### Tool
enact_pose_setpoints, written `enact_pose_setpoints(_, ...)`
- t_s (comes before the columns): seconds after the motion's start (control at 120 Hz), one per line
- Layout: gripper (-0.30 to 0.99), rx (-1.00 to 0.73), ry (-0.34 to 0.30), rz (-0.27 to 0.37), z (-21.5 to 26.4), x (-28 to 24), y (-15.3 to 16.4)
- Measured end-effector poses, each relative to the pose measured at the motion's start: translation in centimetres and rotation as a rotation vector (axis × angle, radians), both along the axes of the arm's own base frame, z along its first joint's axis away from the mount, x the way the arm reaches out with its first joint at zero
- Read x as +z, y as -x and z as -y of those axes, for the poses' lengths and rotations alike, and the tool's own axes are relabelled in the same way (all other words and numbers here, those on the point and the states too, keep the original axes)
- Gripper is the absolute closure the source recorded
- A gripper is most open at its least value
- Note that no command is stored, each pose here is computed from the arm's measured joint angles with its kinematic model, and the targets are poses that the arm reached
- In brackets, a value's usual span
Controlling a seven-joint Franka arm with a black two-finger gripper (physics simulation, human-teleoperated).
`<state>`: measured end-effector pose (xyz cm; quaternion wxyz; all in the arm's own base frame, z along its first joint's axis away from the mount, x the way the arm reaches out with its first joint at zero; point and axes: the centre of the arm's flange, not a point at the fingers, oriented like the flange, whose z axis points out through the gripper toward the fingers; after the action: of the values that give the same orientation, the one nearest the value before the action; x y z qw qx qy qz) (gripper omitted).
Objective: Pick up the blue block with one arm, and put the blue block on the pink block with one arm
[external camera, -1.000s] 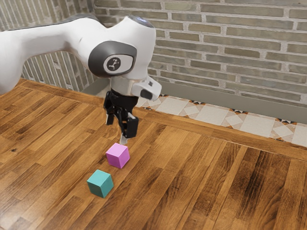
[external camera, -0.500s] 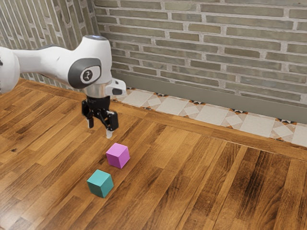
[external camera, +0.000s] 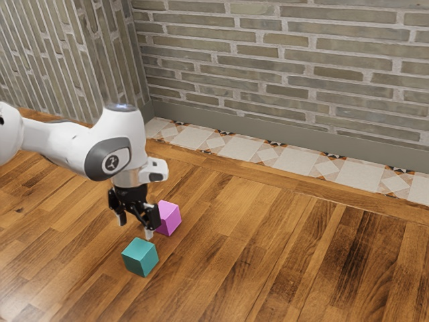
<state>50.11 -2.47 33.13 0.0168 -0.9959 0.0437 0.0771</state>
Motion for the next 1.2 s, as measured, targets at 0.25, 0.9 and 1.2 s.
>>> enact_pose_setpoints(0.25,0.0,-0.016,0.011,0.049,1.3,-1.7,0.2)
enact_pose_setpoints(0.9,0.0,0.025,0.032,0.008,0.3,-6.1,1.4)
enact_pose_setpoints(1.2,0.05,0.027,0.035,0.008,0.4,-6.8,1.5)
